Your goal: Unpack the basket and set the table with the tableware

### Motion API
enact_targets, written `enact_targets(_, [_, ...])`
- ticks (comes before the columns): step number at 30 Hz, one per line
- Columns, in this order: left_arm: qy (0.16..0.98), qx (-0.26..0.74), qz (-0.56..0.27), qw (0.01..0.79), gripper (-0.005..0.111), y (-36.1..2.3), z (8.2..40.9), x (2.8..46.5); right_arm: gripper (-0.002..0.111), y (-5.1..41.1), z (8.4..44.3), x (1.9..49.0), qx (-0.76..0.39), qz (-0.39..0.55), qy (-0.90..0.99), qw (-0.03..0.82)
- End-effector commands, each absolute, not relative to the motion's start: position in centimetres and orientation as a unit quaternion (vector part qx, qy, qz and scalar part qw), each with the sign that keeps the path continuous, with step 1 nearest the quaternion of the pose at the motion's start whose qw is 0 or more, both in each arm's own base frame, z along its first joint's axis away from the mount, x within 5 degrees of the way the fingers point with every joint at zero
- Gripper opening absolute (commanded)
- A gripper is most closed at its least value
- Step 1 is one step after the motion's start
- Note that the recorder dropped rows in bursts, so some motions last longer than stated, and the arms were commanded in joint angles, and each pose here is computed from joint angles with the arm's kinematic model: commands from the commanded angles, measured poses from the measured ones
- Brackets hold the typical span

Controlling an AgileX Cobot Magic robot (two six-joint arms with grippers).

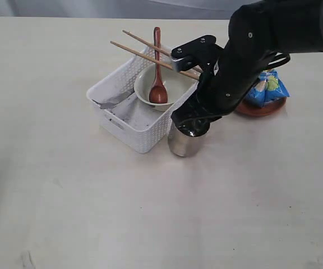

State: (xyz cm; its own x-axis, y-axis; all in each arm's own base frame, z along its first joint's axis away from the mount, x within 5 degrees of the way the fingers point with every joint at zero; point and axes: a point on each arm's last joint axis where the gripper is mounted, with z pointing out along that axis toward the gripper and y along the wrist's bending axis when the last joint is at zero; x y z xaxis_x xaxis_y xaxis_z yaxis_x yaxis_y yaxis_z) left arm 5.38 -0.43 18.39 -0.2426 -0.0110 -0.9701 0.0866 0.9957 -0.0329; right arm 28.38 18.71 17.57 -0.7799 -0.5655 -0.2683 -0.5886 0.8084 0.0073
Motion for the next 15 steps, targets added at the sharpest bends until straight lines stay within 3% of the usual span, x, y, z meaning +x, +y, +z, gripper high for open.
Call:
enact_targets(1, [0.785,0.028,-0.04,0.617,0.0,-0.5,18.4,5.4,0.028,18.6,18.4,28.6,-0.306,0.043,0.944,0.117])
enact_targets(4, [0.785,0.028,-0.04,0.617,0.0,-0.5,18.4,5.4,0.052,18.8,19.4,28.9,-0.315,0.041,0.942,0.108])
enact_targets(10, [0.785,0.028,-0.04,0.617,0.0,-0.5,18.4,5.4,0.046,19.1,23.3,29.0,-0.317,0.052,0.94,0.118])
enact_targets(15, [0.785,0.028,-0.04,0.617,0.0,-0.5,18.4,5.4,0.046,19.2,26.7,26.2,-0.355,0.096,0.925,0.098])
